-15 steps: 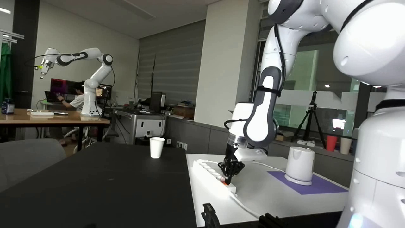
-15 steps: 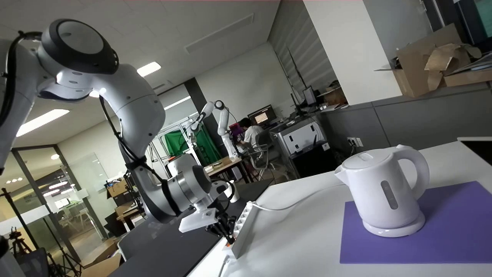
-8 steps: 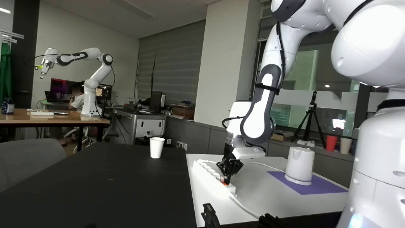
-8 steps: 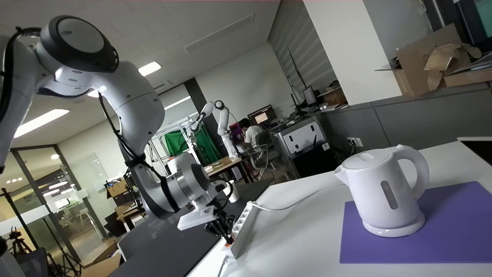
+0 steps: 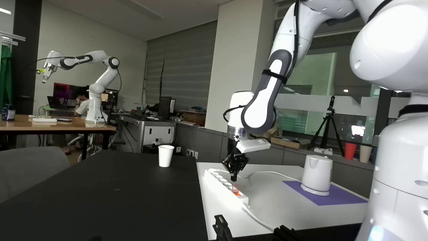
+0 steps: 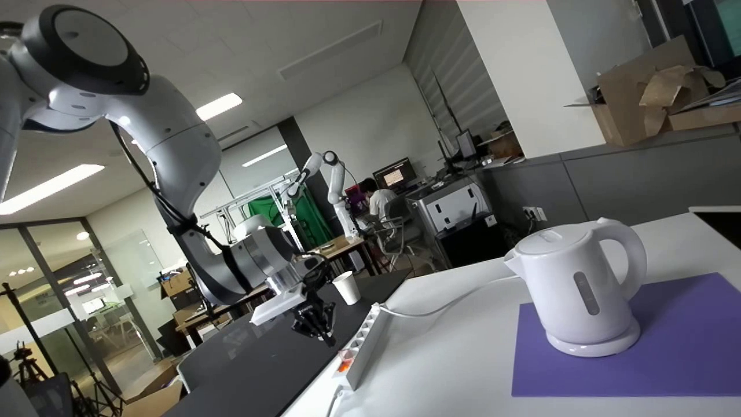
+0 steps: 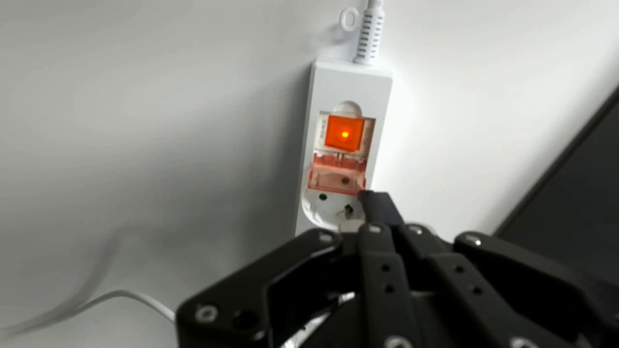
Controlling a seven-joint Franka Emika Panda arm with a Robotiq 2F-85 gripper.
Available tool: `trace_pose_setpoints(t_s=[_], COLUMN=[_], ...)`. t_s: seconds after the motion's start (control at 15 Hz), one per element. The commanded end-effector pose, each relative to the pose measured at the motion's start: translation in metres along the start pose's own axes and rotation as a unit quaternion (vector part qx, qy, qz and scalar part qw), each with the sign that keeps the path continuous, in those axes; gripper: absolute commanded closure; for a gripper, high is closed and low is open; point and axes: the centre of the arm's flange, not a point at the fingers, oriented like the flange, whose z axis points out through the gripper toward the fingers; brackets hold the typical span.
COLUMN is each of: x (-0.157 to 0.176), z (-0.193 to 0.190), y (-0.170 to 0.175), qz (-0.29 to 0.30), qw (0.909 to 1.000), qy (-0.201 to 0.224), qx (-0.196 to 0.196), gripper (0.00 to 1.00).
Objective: Turn off the main adapter switch
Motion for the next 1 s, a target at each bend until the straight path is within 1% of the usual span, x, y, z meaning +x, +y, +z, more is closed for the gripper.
trace_pose_setpoints(t_s=[0.0,0.13,0.67,0.73,0.8,0.87,0.93], x=[0.004,0.005,0.005,0.005,0.004,0.005,0.005], z=[-0.024,-0.026,-0.033,-0.033,-0.034,-0.023,-0.023], y=[-0.001,-0.002,0.003,0.004,0.004,0.001,0.001], qz=[-0.014,-0.018,-0.018,-0.018,-0.017,-0.018,-0.018], qw=[0.9997,0.9994,0.9981,0.9980,0.9978,0.9984,0.9984], qy=[-0.011,-0.017,-0.030,-0.031,-0.036,-0.031,-0.031], qx=[-0.018,-0.025,-0.050,-0.053,-0.053,-0.043,-0.043], gripper=[0.72,0.60,0.05,0.01,0.00,0.00,0.04])
